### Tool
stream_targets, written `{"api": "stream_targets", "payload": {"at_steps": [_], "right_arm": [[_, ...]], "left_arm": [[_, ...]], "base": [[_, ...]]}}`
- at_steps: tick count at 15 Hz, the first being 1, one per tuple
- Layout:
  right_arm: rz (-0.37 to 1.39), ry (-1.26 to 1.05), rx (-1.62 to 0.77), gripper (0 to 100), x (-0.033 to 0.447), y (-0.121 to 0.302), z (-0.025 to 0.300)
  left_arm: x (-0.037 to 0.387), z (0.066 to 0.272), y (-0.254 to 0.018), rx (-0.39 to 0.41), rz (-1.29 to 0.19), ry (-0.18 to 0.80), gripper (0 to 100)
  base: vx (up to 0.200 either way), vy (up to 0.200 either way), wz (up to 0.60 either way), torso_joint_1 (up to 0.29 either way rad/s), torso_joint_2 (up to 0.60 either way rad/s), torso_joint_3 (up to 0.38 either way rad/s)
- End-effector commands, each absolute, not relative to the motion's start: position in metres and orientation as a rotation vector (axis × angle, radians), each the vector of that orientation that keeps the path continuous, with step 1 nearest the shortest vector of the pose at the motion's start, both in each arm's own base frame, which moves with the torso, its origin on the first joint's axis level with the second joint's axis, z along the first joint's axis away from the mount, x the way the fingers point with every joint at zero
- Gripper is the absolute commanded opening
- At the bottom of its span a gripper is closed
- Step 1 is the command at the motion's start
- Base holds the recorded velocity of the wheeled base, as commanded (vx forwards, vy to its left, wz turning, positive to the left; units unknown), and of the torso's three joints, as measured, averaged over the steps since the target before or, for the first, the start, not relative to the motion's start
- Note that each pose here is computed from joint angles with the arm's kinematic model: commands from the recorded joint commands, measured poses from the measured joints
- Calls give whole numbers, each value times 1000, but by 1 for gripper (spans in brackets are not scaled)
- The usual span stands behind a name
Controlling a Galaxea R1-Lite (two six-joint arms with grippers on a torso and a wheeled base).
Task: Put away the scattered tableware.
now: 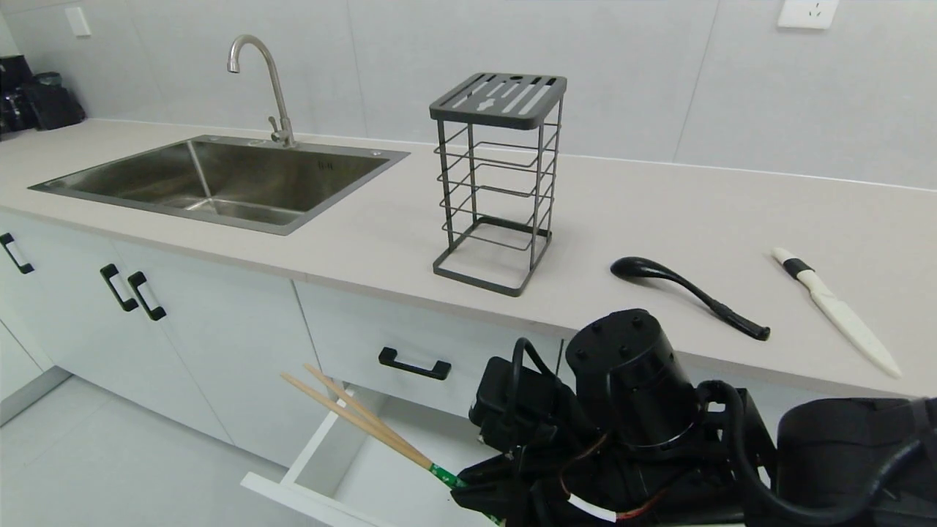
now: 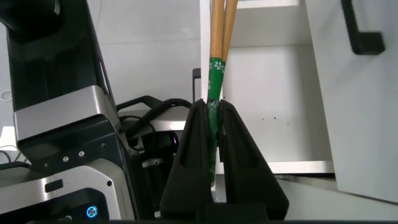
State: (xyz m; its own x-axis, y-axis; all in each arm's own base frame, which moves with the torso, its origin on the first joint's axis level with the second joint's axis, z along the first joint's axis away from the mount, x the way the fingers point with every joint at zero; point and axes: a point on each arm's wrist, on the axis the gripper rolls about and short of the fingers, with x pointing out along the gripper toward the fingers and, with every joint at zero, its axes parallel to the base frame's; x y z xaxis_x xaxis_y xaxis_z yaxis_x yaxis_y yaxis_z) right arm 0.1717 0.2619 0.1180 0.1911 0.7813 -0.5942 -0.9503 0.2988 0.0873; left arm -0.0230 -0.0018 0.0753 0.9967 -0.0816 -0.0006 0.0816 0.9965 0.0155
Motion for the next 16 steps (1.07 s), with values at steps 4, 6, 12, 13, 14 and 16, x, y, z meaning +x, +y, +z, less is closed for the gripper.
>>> {"api": "stream_targets", "payload": {"at_steps": [4,6,12,13,14,16], "right_arm": [[1244,612,-333,0,177,267,114],[1242,618,-334,0,179,269,111],[1239,633,-376,0,188,274,97],[1240,628,-382,0,191,277,96],[1240,625,-391,0,194,279,94],[1236,619,-414,0,204,284,87]], "left_arm": [[-23,75,-2,15,-81,1,100],[-23,75,-2,15,-81,1,100],[-23,75,-2,15,-81,1,100],[-23,75,-2,15,-81,1,100],[-23,75,-2,15,-81,1,100],[-23,75,-2,15,-81,1,100]], "base": [[0,0,0,-196,347,146],[0,0,0,-46,83,41],[0,0,0,-11,6,5],[0,0,0,-134,173,46],[0,0,0,-198,251,105],[0,0,0,-220,288,122]]}}
